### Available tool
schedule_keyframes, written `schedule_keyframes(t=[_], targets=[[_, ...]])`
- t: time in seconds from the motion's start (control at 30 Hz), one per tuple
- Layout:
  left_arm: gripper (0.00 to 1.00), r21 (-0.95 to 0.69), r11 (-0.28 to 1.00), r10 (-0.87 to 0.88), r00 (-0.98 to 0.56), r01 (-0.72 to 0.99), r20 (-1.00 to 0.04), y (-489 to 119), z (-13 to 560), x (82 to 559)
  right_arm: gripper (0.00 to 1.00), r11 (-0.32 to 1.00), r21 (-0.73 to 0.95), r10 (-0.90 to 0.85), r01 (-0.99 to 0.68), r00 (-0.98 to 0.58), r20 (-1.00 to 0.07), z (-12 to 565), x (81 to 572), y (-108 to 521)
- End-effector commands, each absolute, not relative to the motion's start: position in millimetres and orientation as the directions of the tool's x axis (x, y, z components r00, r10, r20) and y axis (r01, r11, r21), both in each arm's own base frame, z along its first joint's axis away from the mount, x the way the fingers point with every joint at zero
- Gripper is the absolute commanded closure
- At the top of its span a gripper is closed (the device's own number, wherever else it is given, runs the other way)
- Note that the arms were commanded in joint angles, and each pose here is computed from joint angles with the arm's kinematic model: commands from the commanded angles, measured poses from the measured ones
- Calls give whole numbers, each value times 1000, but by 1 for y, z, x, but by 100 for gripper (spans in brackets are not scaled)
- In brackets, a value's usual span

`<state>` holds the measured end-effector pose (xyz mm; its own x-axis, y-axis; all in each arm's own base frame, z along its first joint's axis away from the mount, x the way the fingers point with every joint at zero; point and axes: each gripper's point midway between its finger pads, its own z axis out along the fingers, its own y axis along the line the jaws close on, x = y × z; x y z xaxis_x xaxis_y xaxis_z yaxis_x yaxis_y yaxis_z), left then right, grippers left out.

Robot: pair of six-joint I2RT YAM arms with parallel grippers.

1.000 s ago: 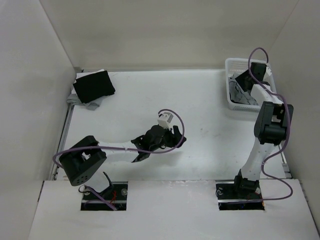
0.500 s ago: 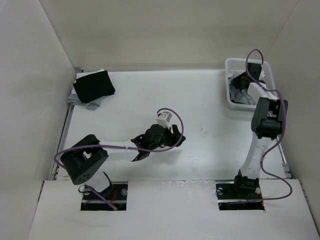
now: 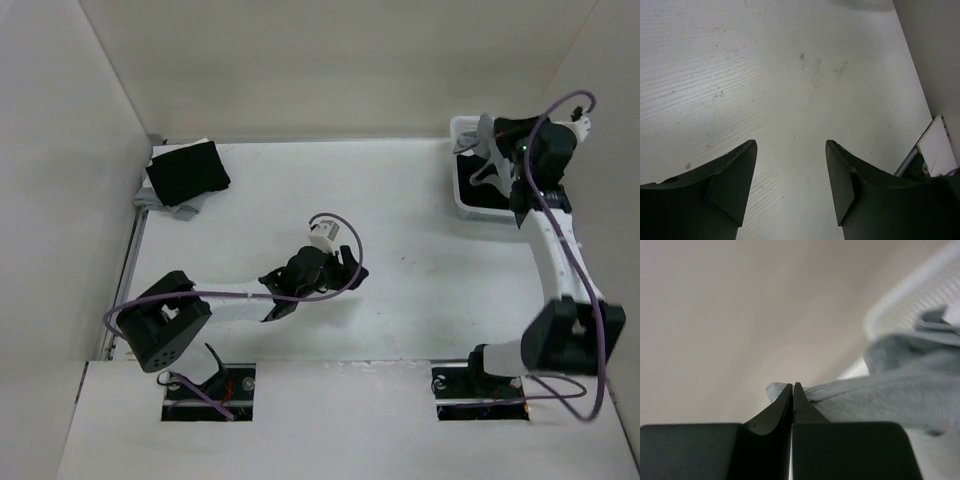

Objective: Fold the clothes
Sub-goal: Grab the tank top from the pile, then move the tank top to the center of the board

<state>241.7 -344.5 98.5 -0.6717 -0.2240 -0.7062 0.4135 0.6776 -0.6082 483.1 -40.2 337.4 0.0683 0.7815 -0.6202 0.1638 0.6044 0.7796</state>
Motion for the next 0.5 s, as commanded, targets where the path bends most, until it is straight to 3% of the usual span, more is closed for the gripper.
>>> schedule_keyframes(t=[0.0, 0.17, 0.27, 0.37, 0.47], targets=[[45, -635, 660, -324, -610, 402, -723, -331, 134, 255, 100, 674, 708, 737, -211, 247, -629, 480, 409, 16], [44, -637, 710, -421, -545, 300, -725, -286, 147, 275, 100, 668, 532, 728, -520, 306, -614, 595, 290, 83], [44, -647, 727, -477, -508, 231, -717, -257, 154, 287, 100, 628, 458, 736, -629, 288, -613, 632, 244, 110], [44, -676, 722, -556, -457, 149, -694, -223, 162, 295, 100, 606, 439, 729, -664, 241, -641, 636, 236, 130], [43, -706, 702, -625, -395, 92, -673, -189, 173, 297, 100, 592, 467, 714, -657, 158, -682, 605, 258, 152]])
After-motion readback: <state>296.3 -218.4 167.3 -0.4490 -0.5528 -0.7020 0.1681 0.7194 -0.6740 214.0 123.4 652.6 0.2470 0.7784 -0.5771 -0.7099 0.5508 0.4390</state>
